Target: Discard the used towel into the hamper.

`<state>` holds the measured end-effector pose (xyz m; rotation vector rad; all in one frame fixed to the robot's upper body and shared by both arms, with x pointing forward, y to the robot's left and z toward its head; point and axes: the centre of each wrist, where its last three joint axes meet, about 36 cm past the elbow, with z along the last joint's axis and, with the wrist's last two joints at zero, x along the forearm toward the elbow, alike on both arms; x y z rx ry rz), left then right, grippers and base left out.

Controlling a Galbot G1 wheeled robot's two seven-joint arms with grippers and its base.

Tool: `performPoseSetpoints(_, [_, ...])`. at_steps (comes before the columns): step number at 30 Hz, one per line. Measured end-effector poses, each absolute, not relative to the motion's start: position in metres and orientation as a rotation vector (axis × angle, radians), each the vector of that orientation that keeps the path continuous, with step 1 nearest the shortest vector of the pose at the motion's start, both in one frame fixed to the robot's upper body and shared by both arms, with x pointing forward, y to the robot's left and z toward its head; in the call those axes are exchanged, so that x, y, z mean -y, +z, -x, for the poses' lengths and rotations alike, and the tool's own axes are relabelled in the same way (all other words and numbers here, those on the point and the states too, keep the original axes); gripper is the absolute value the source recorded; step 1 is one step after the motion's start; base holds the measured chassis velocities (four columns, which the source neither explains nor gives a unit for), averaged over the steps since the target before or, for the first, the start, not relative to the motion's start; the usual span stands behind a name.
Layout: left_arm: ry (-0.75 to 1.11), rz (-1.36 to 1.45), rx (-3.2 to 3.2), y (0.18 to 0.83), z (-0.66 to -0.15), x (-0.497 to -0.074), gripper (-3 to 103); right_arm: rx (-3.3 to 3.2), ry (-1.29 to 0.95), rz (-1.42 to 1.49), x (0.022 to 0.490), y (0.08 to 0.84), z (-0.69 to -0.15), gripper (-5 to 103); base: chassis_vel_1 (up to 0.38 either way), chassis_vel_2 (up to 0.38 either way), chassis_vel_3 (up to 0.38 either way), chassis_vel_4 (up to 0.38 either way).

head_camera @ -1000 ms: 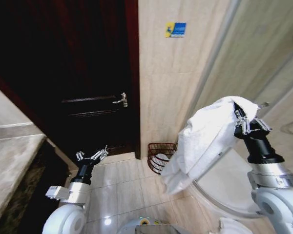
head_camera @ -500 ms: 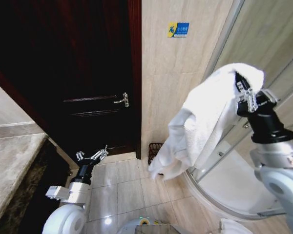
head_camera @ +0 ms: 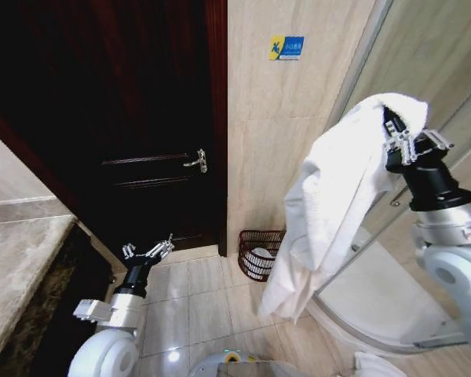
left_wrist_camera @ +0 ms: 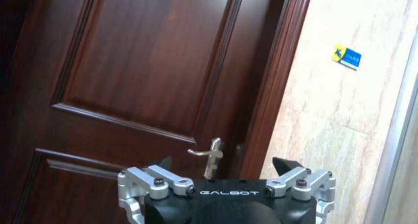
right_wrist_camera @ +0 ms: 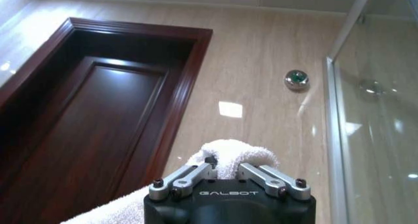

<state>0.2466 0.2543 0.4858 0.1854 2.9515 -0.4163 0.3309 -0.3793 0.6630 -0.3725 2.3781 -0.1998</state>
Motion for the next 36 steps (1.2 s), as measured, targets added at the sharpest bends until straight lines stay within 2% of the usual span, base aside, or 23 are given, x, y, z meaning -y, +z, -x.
performPoseSetpoints(17, [-0.416, -0.185, -2.952, 0.486, -0.247, -0.254, 100, -2.346, -0.213, 0.326, 0.410, 0.689, -0.377, 4, 0.000, 0.000, 0.000, 0.000])
performPoseSetpoints(36, [-0.416, -0.185, -2.951, 0.486, -0.247, -0.254, 100, -2.306, -0.255, 0.354, 0.417, 0.732, -0.441, 4, 0.000, 0.000, 0.000, 0.000])
